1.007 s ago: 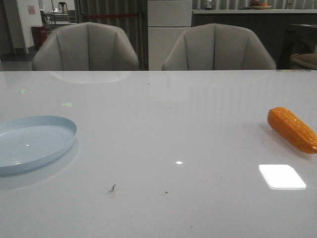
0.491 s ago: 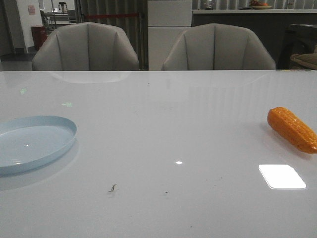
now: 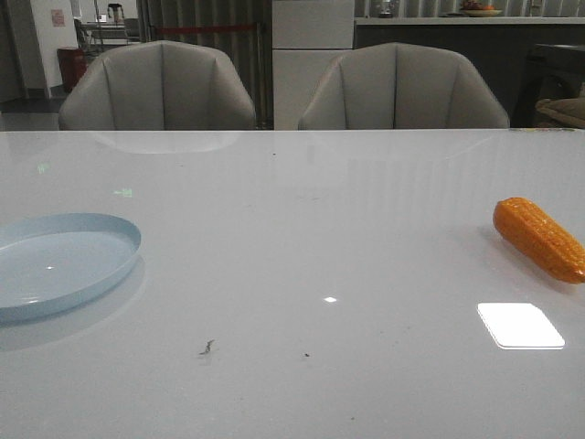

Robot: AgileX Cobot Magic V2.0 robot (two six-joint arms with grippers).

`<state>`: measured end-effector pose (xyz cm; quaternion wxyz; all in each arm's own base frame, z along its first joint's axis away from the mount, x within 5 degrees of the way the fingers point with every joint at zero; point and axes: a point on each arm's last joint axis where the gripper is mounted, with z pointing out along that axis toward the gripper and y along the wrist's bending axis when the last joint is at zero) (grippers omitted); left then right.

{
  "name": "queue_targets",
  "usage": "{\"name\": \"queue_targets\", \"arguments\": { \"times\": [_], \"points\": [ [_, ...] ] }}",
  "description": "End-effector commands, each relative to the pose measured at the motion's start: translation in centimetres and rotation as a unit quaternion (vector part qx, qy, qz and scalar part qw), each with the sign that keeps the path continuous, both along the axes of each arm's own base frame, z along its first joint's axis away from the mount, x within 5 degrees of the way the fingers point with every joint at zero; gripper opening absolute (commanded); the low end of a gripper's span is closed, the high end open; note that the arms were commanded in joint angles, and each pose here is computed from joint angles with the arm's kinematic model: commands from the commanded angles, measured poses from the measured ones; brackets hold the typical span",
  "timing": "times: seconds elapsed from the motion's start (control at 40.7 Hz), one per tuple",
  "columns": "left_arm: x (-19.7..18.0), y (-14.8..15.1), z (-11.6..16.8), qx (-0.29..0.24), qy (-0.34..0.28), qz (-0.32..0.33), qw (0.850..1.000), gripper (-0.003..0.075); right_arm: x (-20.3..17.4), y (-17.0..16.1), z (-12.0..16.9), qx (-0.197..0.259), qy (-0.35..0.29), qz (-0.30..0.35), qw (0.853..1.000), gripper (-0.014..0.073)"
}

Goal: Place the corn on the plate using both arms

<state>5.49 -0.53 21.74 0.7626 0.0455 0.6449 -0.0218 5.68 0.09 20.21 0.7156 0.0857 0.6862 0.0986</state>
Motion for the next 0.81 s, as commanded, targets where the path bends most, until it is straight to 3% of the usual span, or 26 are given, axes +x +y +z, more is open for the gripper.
{"name": "queue_targets", "arguments": {
  "times": [0.0, 0.295, 0.54, 0.786],
  "points": [
    [-0.4, 0.1, 1.1, -0.005, -0.082, 0.002, 0.997, 0.0094, -0.7, -0.3, 2.9, 0.0, -0.114, -0.015, 0.993, 0.0066],
    [-1.8, 0.1, 5.9, 0.017, -0.13, 0.005, 0.991, 0.0094, -2.5, -0.1, 8.7, -0.008, -0.16, -0.008, 0.987, 0.0066],
    [-1.3, 0.1, 10.3, 0.033, -0.108, 0.008, 0.994, 0.0094, -1.0, 0.0, 12.9, -0.027, -0.111, -0.006, 0.993, 0.0066],
    [3.6, -0.4, 13.5, 0.042, -0.034, 0.005, 0.999, 0.0094, 4.5, 0.0, 15.4, -0.028, -0.029, -0.003, 0.999, 0.0066]
  ]
}}
